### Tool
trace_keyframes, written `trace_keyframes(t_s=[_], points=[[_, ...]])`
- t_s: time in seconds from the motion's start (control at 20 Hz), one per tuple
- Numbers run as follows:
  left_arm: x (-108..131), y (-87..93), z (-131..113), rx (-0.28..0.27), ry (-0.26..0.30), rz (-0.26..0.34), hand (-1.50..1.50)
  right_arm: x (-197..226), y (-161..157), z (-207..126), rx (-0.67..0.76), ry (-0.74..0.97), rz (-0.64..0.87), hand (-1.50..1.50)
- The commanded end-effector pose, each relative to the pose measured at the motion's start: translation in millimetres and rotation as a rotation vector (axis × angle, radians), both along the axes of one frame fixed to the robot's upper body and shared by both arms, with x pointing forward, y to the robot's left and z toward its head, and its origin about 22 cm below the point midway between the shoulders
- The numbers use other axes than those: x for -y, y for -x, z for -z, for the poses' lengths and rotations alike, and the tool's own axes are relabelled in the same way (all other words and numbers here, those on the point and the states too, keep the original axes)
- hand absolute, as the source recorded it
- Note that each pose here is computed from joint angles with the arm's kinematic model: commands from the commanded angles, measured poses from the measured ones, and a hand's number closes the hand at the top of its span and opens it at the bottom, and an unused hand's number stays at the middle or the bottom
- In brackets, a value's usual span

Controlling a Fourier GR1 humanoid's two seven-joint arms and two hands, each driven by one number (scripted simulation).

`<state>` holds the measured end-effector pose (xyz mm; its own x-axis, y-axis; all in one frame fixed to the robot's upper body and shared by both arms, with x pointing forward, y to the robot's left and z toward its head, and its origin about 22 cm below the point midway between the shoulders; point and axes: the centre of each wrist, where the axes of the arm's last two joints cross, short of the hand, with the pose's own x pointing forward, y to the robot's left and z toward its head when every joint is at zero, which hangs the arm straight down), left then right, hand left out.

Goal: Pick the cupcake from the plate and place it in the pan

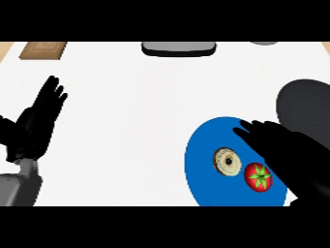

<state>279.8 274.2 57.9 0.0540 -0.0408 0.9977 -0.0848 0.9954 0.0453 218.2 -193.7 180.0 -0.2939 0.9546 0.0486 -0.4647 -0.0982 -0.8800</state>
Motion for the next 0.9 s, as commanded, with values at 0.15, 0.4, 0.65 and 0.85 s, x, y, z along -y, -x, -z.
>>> trace_keyframes(t_s=[0.15, 0.4, 0.65, 0.85], points=[[1, -11.8, -8, 0.018, -0.004, -0.005, 0.00, -38, 18, -8, 0.068, 0.036, 0.000, -1.50], [-7, 3.9, -10, -0.011, 0.001, -0.011, 0.00, -43, 6, 10, 0.026, 0.045, 0.017, -1.50], [6, -1.4, 5, 0.002, 0.005, 0.004, 0.00, -66, -21, 25, 0.012, 0.107, 0.059, -1.50], [19, -9.2, -1, 0.010, 0.014, 0.008, 0.00, -62, -33, 37, 0.018, 0.130, 0.085, -1.50]])
